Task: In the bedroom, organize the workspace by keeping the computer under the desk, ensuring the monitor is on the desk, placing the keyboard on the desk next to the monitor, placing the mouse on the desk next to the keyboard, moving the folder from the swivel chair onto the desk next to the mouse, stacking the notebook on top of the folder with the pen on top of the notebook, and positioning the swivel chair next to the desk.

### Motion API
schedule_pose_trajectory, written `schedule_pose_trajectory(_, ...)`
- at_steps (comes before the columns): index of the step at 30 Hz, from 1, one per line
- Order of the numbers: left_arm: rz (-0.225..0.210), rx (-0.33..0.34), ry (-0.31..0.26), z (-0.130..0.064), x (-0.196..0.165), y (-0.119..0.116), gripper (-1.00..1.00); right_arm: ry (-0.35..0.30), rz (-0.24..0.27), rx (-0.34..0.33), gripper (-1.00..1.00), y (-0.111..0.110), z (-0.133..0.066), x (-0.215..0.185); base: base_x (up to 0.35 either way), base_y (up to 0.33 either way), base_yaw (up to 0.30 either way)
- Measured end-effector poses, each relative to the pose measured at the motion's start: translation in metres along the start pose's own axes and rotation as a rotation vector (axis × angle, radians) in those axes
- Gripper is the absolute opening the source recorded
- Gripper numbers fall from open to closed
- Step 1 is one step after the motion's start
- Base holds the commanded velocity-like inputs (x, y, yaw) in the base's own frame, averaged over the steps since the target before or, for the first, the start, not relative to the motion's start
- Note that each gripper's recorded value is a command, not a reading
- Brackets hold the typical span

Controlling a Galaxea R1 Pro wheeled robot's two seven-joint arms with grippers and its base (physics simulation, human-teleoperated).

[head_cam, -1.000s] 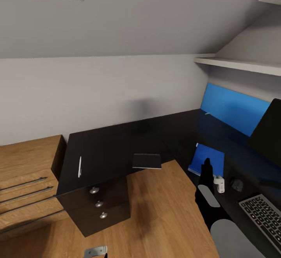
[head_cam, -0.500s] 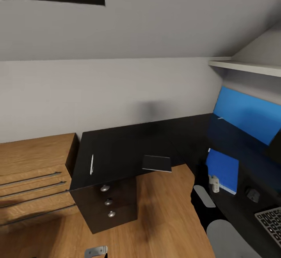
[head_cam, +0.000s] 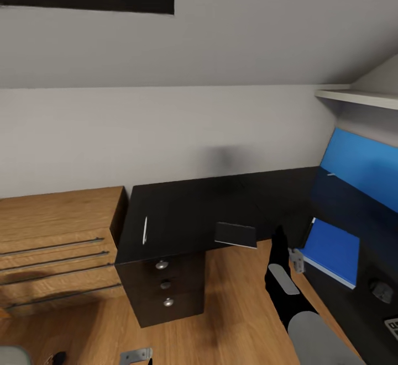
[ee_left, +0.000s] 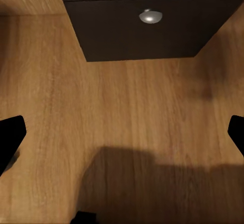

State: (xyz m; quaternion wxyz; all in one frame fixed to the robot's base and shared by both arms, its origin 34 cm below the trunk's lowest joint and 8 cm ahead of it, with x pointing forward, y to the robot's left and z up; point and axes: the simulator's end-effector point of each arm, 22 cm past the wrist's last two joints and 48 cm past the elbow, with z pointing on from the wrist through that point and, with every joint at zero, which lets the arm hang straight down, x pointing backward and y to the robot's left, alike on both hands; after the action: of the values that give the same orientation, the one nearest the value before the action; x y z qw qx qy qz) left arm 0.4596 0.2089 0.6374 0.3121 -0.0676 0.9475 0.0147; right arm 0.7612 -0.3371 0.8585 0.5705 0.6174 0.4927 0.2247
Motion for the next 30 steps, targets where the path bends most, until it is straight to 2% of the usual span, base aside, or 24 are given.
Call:
schedule_pose_trajectory(9,-0.002,-0.003,-0.003,0.001,-0.001,0.000,1.00,0.017,-0.008,0.003,1.00,-0.004,-0.001,0.006,0.000,0.000,0.034)
schedule_pose_trajectory(17,-0.002,-0.005,-0.002,0.010,0.006,0.001,1.00,0.066,-0.040,-0.027,1.00,-0.005,-0.002,0.027,0.000,0.000,0.004)
schedule_pose_trajectory(19,-0.001,-0.006,-0.001,0.013,0.007,0.001,1.00,0.108,-0.066,-0.050,1.00,-0.002,-0.005,0.043,0.000,0.000,0.000)
schedule_pose_trajectory(30,-0.002,-0.006,-0.002,0.026,0.016,0.001,1.00,0.116,-0.071,-0.052,1.00,-0.017,-0.002,0.050,0.000,0.000,0.000)
